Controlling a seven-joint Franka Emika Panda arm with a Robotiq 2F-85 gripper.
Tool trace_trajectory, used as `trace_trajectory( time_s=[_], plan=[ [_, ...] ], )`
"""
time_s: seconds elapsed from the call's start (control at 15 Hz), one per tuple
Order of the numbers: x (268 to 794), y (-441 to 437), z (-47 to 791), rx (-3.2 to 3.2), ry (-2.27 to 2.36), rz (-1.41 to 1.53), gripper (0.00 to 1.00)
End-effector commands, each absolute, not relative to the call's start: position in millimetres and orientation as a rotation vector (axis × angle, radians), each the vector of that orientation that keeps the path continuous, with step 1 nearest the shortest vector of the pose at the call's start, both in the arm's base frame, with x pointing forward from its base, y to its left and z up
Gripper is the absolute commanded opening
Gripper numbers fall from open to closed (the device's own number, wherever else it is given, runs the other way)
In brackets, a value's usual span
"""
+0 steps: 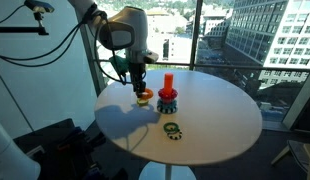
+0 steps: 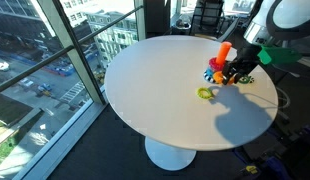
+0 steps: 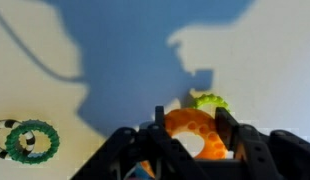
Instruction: Remove the orange ring from the stack on the rings stacking stand
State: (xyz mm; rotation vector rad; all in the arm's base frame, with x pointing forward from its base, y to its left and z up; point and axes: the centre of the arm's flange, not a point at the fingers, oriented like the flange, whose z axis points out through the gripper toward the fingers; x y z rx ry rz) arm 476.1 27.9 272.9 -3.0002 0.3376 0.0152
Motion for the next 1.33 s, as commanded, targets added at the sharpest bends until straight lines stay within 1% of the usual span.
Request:
trace_trajectory(
  time_s=[0.0, 0.07, 0.13, 0.2, 0.27, 0.87, 1.27],
  plan=[
    [477, 21, 247, -3.007, 0.347, 0.103, 0.67],
    [476, 20, 242, -3.012, 0.348, 0.124, 0.8],
    [475, 21, 238, -3.016, 0.345, 0.14, 0.86],
    [474, 21, 236, -3.022, 0.34, 0.153, 0.94],
    [474, 21, 236, -3.03, 0.332, 0.162, 0.99],
    [469, 9, 277, -3.099, 0.285, 0.308, 1.0],
    [461, -8, 335, -3.188, 0.385, 0.277, 1.0]
  ],
)
